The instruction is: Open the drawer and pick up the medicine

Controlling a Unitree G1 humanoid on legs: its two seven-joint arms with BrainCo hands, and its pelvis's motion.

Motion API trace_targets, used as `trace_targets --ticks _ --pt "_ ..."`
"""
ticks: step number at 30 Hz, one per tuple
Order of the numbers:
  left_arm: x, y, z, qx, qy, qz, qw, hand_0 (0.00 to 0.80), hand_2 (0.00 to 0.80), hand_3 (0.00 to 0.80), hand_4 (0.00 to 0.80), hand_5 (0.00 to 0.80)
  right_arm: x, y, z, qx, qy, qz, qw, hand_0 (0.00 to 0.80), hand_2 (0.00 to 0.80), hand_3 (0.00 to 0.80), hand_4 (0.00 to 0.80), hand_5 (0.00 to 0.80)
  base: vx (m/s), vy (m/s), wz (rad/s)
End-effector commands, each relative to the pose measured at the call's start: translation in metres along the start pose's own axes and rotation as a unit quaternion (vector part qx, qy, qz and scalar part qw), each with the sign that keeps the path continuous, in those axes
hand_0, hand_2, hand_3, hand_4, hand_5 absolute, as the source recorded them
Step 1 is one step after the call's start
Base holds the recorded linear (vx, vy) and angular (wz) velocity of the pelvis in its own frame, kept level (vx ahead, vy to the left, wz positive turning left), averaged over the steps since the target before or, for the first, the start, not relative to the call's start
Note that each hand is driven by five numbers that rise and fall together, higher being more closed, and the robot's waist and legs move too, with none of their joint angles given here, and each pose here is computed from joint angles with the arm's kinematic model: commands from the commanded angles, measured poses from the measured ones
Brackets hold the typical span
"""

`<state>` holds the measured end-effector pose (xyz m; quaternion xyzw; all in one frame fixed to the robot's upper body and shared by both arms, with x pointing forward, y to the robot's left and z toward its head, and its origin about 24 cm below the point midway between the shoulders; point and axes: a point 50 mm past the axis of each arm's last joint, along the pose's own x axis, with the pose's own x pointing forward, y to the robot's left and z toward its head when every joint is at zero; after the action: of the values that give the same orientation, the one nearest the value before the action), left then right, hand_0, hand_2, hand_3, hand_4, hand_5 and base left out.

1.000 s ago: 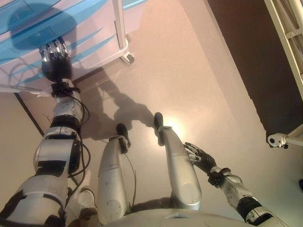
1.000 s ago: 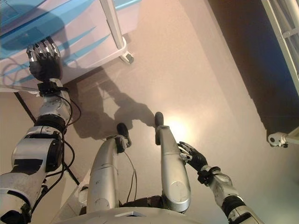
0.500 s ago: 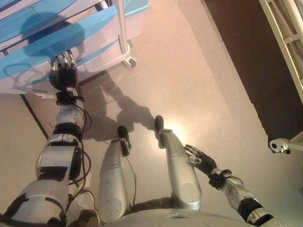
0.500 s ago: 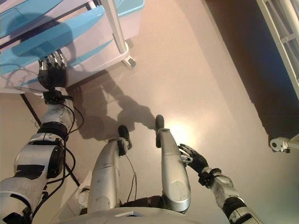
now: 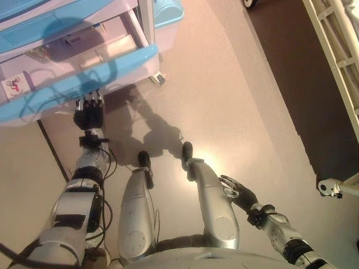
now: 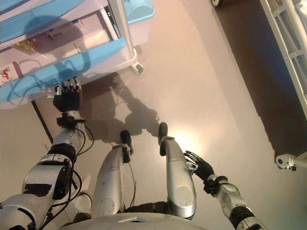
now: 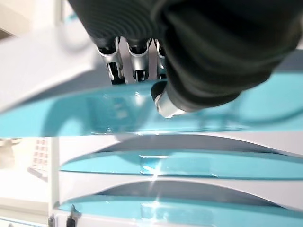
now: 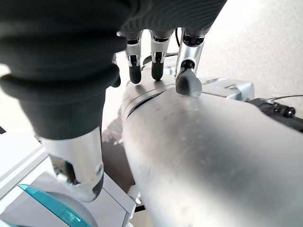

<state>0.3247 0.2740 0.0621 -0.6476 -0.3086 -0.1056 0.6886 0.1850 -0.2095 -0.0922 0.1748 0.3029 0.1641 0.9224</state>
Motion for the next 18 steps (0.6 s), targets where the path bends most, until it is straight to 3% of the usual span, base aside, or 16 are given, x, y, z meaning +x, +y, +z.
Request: trace_targets --ticks 1,8,18 --pt "-0.005 -0.015 0.024 -0.003 -0.022 -0.09 0.996 0.8 0.8 0.8 0.8 0.8 0.008 0.037 0.0 0.012 -0.033 0.076 0.996 0.0 0.0 0.0 0.0 0.0 -0.056 -0.071 0.03" --pt "-0.057 0.008 0.008 -0.032 -0.025 -0.035 0.999 0.8 0.8 0.8 0.8 0.8 0.012 0.042 0.006 0.009 -0.035 0.078 0.996 0.0 0.0 0.0 0.0 0.0 -0.052 -0.059 0.07" --pt "-0.095 0.024 -0.003 -0.049 -0.017 0.058 0.997 0.8 0.8 0.8 0.8 0.8 0.016 0.048 0.003 0.025 -0.035 0.082 0.996 0.0 0.0 0.0 0.0 0.0 -0.028 -0.103 0.11"
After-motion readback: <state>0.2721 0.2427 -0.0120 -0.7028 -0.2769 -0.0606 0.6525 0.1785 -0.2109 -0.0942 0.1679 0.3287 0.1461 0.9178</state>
